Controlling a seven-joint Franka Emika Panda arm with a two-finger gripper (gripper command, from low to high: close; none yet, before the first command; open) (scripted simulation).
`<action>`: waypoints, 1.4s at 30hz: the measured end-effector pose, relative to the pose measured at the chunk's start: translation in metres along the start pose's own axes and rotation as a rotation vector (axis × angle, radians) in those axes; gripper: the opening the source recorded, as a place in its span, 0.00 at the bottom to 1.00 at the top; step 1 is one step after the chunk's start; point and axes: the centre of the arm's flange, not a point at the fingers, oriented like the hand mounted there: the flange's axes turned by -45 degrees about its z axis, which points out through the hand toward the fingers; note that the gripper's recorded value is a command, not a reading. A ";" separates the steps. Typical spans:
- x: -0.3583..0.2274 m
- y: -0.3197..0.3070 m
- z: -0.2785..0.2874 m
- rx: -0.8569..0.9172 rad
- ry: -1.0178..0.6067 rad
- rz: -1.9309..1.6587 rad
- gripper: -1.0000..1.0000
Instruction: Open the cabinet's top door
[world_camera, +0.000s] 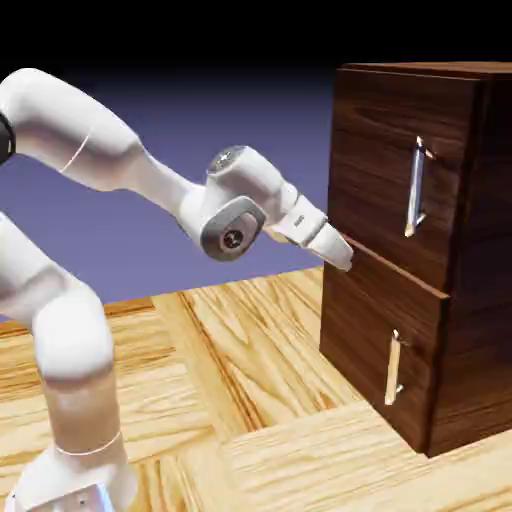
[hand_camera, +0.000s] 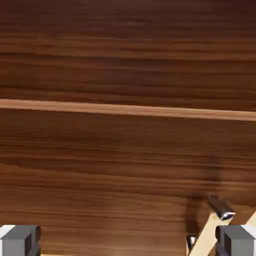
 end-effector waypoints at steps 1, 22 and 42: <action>0.004 -0.002 -0.003 0.001 0.011 -0.005 0.50; 0.057 -0.019 -0.069 -0.005 0.263 -0.056 0.50; 0.066 0.022 -0.088 -0.020 0.520 -0.028 0.50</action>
